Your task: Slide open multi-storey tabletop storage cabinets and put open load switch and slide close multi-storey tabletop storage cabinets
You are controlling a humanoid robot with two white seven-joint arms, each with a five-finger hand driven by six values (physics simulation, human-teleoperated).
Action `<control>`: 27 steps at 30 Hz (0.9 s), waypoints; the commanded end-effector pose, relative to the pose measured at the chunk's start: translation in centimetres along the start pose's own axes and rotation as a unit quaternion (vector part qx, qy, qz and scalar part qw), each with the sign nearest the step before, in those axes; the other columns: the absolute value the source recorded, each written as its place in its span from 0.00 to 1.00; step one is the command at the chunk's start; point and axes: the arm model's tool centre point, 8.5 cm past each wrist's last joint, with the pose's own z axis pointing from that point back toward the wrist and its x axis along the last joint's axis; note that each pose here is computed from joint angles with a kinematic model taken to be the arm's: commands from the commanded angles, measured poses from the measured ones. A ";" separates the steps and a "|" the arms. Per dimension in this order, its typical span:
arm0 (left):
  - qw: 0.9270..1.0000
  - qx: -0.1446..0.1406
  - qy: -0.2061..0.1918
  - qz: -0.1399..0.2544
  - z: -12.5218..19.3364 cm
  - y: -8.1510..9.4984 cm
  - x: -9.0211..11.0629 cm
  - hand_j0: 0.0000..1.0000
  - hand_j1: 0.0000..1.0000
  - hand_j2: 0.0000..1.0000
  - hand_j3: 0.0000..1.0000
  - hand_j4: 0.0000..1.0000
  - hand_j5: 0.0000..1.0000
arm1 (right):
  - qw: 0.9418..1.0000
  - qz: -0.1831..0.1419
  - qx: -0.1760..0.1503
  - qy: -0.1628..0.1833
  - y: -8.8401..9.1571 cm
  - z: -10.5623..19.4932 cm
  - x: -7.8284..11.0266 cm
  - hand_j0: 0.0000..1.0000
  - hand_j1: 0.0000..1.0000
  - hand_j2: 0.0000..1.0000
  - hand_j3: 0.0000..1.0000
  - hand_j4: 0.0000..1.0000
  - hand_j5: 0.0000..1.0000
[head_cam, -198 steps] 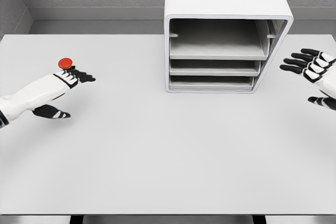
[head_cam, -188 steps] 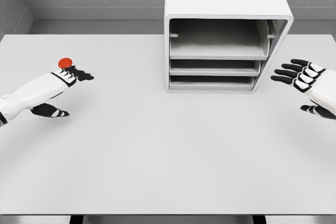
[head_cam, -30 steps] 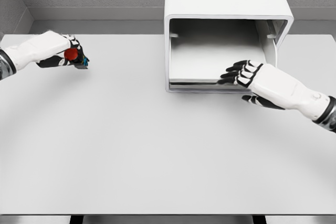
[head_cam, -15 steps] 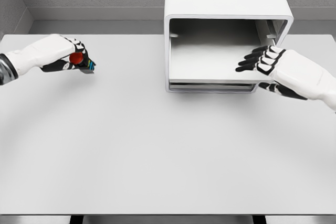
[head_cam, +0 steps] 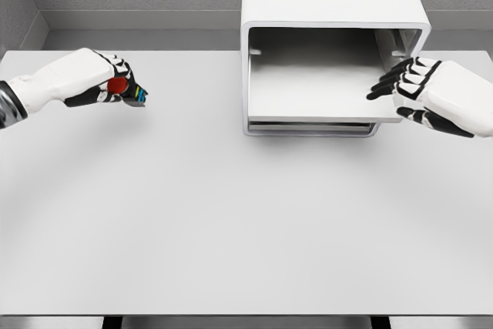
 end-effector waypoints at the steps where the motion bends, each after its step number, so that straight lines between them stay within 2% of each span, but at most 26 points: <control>1: 1.000 0.009 -0.007 -0.003 -0.1 0.6 0.5 0.40 0.40 0.40 0.40 0.40 0.40 | 1.000 0.002 -0.003 0.007 -0.7 0.4 -0.4 0.64 0.64 0.64 0.64 0.64 0.64; 7: 1.000 0.017 -0.023 -0.004 0.1 0.5 1.8 0.40 0.40 0.40 0.40 0.40 0.40 | 1.000 0.009 0.002 0.023 -1.0 1.2 -1.4 0.65 0.65 0.65 0.65 0.65 0.65; 14: 0.998 0.026 -0.044 -0.018 -0.2 1.3 3.4 0.40 0.40 0.40 0.40 0.40 0.40 | 0.997 0.009 0.017 0.070 -0.6 3.1 -4.0 0.65 0.65 0.65 0.65 0.65 0.65; 23: 0.997 0.037 -0.063 -0.020 -0.5 1.7 4.6 0.40 0.40 0.40 0.40 0.40 0.40 | 0.994 0.008 0.028 0.104 -0.6 4.7 -5.8 0.65 0.65 0.65 0.65 0.65 0.65; 27: 0.996 0.046 -0.078 -0.023 -0.5 2.2 5.6 0.40 0.40 0.40 0.40 0.40 0.40 | 0.992 -0.005 0.045 0.114 0.8 5.6 -5.9 0.63 0.63 0.63 0.63 0.63 0.63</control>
